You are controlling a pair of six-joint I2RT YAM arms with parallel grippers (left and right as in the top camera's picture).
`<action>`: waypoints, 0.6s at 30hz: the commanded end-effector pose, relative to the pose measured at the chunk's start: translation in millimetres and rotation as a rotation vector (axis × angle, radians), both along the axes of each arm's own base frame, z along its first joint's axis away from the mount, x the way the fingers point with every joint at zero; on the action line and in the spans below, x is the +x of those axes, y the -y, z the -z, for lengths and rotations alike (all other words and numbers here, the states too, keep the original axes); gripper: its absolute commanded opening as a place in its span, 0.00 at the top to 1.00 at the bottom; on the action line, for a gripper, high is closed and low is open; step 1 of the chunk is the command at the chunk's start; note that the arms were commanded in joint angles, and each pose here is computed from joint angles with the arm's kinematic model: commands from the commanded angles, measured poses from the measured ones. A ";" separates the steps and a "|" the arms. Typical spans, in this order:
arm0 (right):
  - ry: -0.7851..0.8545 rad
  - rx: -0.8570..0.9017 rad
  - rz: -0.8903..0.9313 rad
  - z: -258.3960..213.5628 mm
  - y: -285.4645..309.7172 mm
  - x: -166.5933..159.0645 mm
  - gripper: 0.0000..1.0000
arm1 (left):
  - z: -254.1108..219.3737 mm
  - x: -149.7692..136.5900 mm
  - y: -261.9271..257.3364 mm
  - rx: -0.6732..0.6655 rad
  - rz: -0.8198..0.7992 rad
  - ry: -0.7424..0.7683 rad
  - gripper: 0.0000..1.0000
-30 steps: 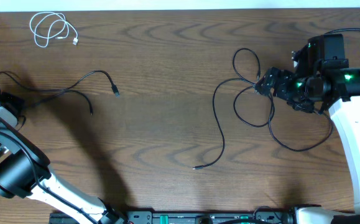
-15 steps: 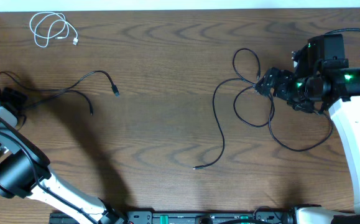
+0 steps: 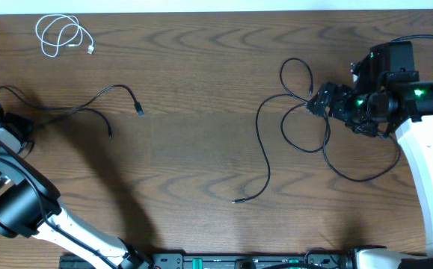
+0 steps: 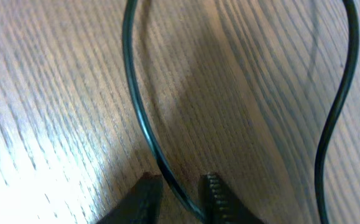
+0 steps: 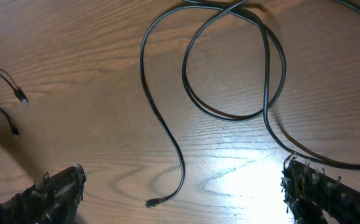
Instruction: Untangle cables
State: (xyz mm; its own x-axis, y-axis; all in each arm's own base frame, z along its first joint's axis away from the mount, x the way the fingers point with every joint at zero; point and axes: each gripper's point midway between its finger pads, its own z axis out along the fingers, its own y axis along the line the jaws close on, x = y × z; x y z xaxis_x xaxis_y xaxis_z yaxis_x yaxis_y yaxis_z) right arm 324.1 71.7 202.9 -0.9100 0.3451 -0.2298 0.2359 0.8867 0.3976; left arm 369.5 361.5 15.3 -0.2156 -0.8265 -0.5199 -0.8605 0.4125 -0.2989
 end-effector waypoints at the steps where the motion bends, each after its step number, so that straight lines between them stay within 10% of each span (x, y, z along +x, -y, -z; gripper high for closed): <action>1: -0.012 -0.005 0.001 3.2 -1.8 -1.6 0.01 | 2.2 5.2 -2.6 0.000 0.003 0.006 0.81; 18: -0.019 -0.006 0.001 3.9 -1.6 -3.3 0.01 | -7.9 15.4 -14.0 0.036 0.002 0.044 0.93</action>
